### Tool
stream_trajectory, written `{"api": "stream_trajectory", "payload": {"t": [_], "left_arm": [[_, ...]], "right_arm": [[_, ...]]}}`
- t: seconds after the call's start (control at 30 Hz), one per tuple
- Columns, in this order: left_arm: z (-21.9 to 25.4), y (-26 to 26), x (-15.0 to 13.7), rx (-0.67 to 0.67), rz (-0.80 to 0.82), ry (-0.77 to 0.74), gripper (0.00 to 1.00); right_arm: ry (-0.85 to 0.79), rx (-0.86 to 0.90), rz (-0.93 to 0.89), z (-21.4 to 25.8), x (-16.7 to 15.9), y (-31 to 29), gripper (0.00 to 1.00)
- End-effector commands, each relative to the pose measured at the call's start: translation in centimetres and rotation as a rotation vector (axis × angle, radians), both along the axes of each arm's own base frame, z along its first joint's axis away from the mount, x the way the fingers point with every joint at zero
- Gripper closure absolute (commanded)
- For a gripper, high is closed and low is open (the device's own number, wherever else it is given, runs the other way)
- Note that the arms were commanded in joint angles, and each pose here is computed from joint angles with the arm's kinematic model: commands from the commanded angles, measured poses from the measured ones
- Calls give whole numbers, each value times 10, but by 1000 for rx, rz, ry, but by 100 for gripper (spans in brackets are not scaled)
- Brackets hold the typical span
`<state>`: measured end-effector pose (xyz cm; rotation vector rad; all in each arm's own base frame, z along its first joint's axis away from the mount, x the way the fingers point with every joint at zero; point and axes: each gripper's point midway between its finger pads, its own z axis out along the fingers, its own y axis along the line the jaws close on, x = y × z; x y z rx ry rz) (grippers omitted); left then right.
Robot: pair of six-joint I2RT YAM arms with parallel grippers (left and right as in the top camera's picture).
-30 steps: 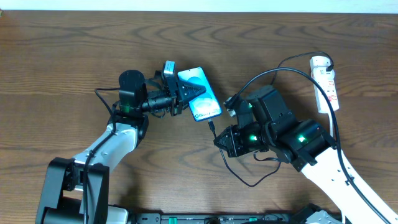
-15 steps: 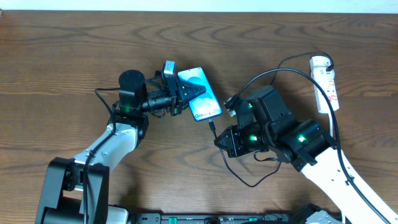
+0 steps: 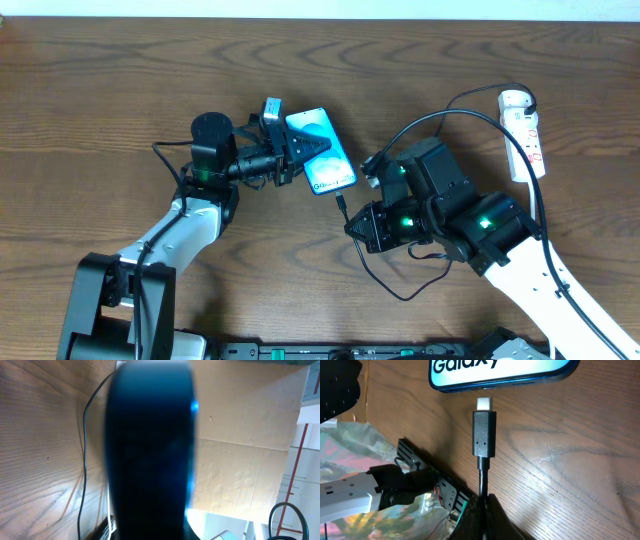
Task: Plug charger to phone and switch on socket
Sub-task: 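Align the USB-C plug under the phone's bottom port with right gripper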
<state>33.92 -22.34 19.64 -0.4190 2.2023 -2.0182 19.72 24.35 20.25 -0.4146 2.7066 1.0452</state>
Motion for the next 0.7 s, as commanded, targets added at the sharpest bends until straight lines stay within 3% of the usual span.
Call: {"api": "stream_trajectory", "payload": {"t": [0.0,0.67], "left_arm": [[11,-3,1,-5,-22,-55,93],[12,-3,-2,-9,-40,-54,92]], "right_arm": [[10,-1,0,-1,-1,2,99],[-1,-20,-13,-3,2,0,99]]}}
